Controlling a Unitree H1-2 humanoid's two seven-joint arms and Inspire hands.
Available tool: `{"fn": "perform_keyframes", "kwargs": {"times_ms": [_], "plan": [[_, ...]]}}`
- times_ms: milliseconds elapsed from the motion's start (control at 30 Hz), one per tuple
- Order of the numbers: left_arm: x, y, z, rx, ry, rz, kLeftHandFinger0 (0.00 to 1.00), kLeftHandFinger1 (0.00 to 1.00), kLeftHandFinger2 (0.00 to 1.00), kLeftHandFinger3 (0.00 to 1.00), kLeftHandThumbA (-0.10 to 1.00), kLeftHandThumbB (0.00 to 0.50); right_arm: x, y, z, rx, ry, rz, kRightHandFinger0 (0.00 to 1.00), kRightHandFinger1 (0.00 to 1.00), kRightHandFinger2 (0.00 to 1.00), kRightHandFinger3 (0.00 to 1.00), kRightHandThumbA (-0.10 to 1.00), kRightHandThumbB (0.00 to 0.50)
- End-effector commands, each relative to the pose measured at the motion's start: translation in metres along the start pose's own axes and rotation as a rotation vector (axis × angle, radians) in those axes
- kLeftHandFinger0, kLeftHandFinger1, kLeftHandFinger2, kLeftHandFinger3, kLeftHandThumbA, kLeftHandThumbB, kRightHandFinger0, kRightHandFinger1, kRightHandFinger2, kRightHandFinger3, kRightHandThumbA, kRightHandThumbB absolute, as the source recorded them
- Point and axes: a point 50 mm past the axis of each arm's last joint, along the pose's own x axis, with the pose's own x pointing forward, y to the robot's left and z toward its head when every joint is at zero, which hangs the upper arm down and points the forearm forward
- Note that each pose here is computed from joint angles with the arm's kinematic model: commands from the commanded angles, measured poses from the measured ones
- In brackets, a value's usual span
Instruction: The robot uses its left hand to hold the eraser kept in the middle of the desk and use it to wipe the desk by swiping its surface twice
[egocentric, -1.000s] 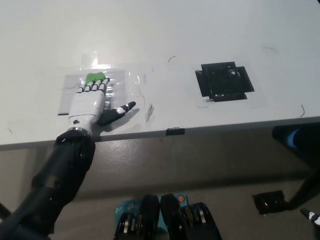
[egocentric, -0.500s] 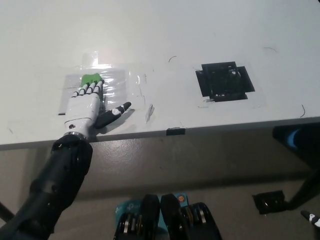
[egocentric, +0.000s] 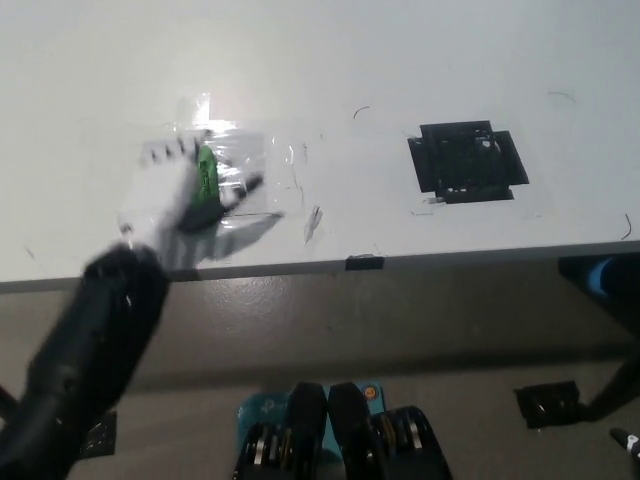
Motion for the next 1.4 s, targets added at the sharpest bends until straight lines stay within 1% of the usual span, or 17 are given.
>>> {"fn": "perform_keyframes", "kwargs": {"times_ms": [0,133,267,333,367,467,567,633,733,800,833,900,967,1067,1167,1333,1367], "plan": [[0.028,0.097,0.032,-0.04,-0.097,0.123,1.0,1.0,1.0,1.0,1.0,0.359,-0.004,-0.014,0.007,-0.011,-0.048,-0.01,1.0,1.0,1.0,1.0,1.0,0.411],[0.03,0.148,0.041,-0.008,-0.144,0.209,1.0,1.0,1.0,1.0,1.0,0.429,-0.008,-0.016,0.002,-0.025,-0.044,-0.016,1.0,1.0,1.0,1.0,1.0,0.386],[0.031,0.171,0.037,0.05,-0.161,0.244,1.0,1.0,1.0,1.0,1.0,0.434,-0.011,-0.018,-0.001,-0.031,-0.032,-0.007,1.0,1.0,1.0,1.0,1.0,0.374],[0.031,0.182,0.036,0.043,-0.164,0.264,1.0,1.0,1.0,1.0,1.0,0.478,-0.012,-0.019,-0.001,-0.04,-0.025,-0.008,1.0,1.0,1.0,1.0,1.0,0.39],[0.021,0.193,0.033,0.038,-0.181,0.321,1.0,1.0,1.0,1.0,1.0,0.46,-0.011,-0.018,-0.001,-0.041,-0.022,-0.019,1.0,1.0,1.0,1.0,1.0,0.377],[0.006,0.194,0.031,0.005,-0.2,0.344,1.0,1.0,1.0,1.0,1.0,0.435,-0.009,-0.019,0.0,-0.018,-0.016,-0.028,1.0,1.0,1.0,1.0,1.0,0.364],[-0.038,0.177,0.034,-0.091,-0.224,0.357,1.0,1.0,1.0,1.0,1.0,0.429,-0.006,-0.021,0.002,-0.026,-0.018,-0.031,1.0,1.0,1.0,1.0,1.0,0.374],[-0.071,0.155,0.035,-0.182,-0.247,0.339,1.0,1.0,1.0,1.0,1.0,0.385,-0.005,-0.024,0.003,-0.022,-0.024,-0.031,1.0,1.0,1.0,1.0,1.0,0.397],[-0.109,0.125,0.038,-0.333,-0.24,0.312,1.0,1.0,1.0,1.0,1.0,0.405,-0.004,-0.026,0.002,-0.034,-0.025,-0.043,1.0,1.0,1.0,1.0,1.0,0.441],[-0.111,0.124,0.038,-0.339,-0.237,0.31,1.0,1.0,1.0,1.0,1.0,0.404,-0.004,-0.026,0.002,-0.034,-0.025,-0.043,1.0,1.0,1.0,1.0,1.0,0.442],[-0.142,0.095,0.04,-0.475,-0.213,0.288,1.0,1.0,1.0,1.0,1.0,0.366,0.0,-0.026,0.003,-0.029,-0.027,-0.036,1.0,1.0,1.0,1.0,1.0,0.441],[-0.159,0.076,0.041,-0.517,-0.21,0.296,1.0,1.0,1.0,1.0,1.0,0.346,0.001,-0.026,0.004,-0.035,-0.031,-0.032,1.0,1.0,1.0,1.0,1.0,0.449],[-0.187,0.041,0.042,-0.629,-0.149,0.26,1.0,1.0,1.0,1.0,1.0,0.374,0.006,-0.026,0.007,-0.043,-0.034,-0.025,1.0,1.0,1.0,1.0,1.0,0.468],[-0.212,0.007,0.041,-0.688,-0.139,0.233,1.0,1.0,1.0,1.0,1.0,0.299,0.006,-0.026,0.005,-0.029,-0.034,-0.018,1.0,1.0,1.0,1.0,1.0,0.464],[-0.237,-0.031,0.04,-0.76,-0.057,0.141,1.0,1.0,1.0,1.0,1.0,0.344,0.008,-0.025,0.004,-0.033,-0.023,-0.02,1.0,1.0,1.0,1.0,1.0,0.46],[-0.253,-0.056,0.026,-0.76,-0.036,0.112,1.0,1.0,1.0,1.0,1.0,0.257,0.014,-0.02,0.003,-0.04,-0.036,-0.018,1.0,1.0,1.0,1.0,1.0,0.456],[-0.258,-0.064,0.015,-0.795,0.036,0.111,1.0,1.0,1.0,1.0,1.0,0.258,0.015,-0.02,0.003,-0.045,-0.038,-0.021,1.0,1.0,1.0,1.0,1.0,0.444]]}}
